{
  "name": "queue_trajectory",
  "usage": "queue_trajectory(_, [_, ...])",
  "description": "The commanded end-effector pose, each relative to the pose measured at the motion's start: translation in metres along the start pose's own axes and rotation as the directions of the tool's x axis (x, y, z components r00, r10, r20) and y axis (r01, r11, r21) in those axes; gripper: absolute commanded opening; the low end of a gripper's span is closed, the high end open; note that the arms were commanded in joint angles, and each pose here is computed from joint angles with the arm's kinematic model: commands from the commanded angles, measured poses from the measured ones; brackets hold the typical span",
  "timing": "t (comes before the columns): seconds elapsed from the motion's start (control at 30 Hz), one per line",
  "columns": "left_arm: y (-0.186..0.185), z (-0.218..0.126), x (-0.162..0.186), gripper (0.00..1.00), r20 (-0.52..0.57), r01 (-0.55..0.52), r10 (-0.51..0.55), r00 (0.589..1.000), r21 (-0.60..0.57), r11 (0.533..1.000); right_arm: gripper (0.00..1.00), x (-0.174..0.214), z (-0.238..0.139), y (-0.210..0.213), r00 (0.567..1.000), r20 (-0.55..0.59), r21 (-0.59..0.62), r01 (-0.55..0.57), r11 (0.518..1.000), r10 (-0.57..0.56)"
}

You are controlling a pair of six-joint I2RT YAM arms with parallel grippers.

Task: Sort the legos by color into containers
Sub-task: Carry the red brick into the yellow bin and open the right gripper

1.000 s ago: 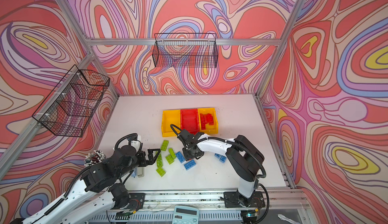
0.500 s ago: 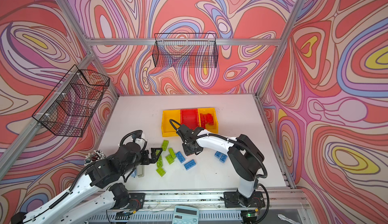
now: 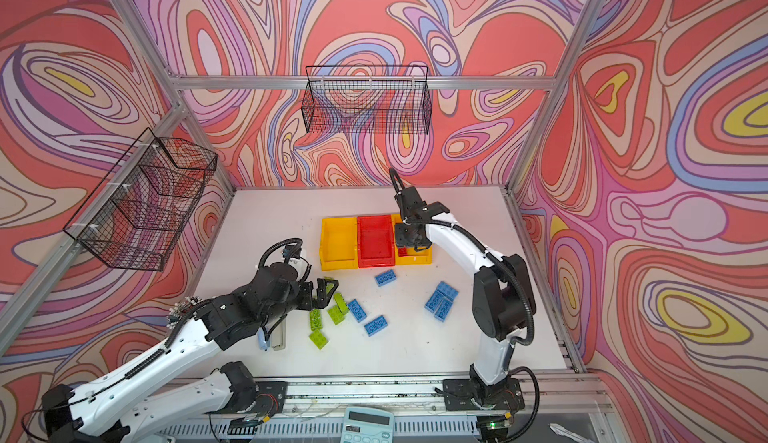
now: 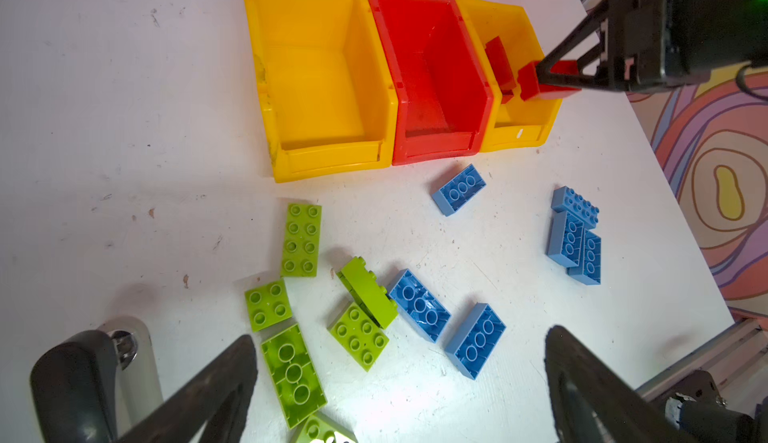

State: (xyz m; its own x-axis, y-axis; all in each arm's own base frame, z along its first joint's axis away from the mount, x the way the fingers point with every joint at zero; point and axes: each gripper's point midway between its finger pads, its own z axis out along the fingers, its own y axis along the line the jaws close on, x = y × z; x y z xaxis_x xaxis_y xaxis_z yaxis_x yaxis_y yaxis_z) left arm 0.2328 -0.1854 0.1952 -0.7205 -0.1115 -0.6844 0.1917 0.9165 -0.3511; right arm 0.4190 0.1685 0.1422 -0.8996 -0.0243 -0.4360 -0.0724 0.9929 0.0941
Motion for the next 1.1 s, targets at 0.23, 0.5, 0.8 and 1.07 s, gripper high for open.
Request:
queue_trajectory(0.23, [-0.023,0.008,-0.035,1.00,0.046,-0.024,0.024,0.999,0.012,1.000,0.41,-0.047,0.048,-0.027,0.999,-0.033,0.014,-0.027,1.000,0.027])
queue_trajectory(0.5, [-0.032,0.021,-0.045,1.00,0.044,-0.047,0.047,0.998,-0.004,0.999,0.68,-0.064,0.056,-0.024,0.999,-0.045,0.017,-0.009,1.000,0.010])
queue_trajectory(0.8, [-0.036,0.031,-0.040,1.00,0.012,-0.034,0.034,0.999,0.001,0.999,0.78,-0.068,0.025,-0.026,0.999,-0.029,0.021,-0.021,1.000,0.021])
queue_trajectory(1.07, [-0.025,0.033,-0.019,1.00,-0.049,0.007,-0.008,0.999,-0.019,1.000,0.81,-0.055,-0.013,-0.020,1.000,-0.011,-0.040,-0.029,0.999,0.029])
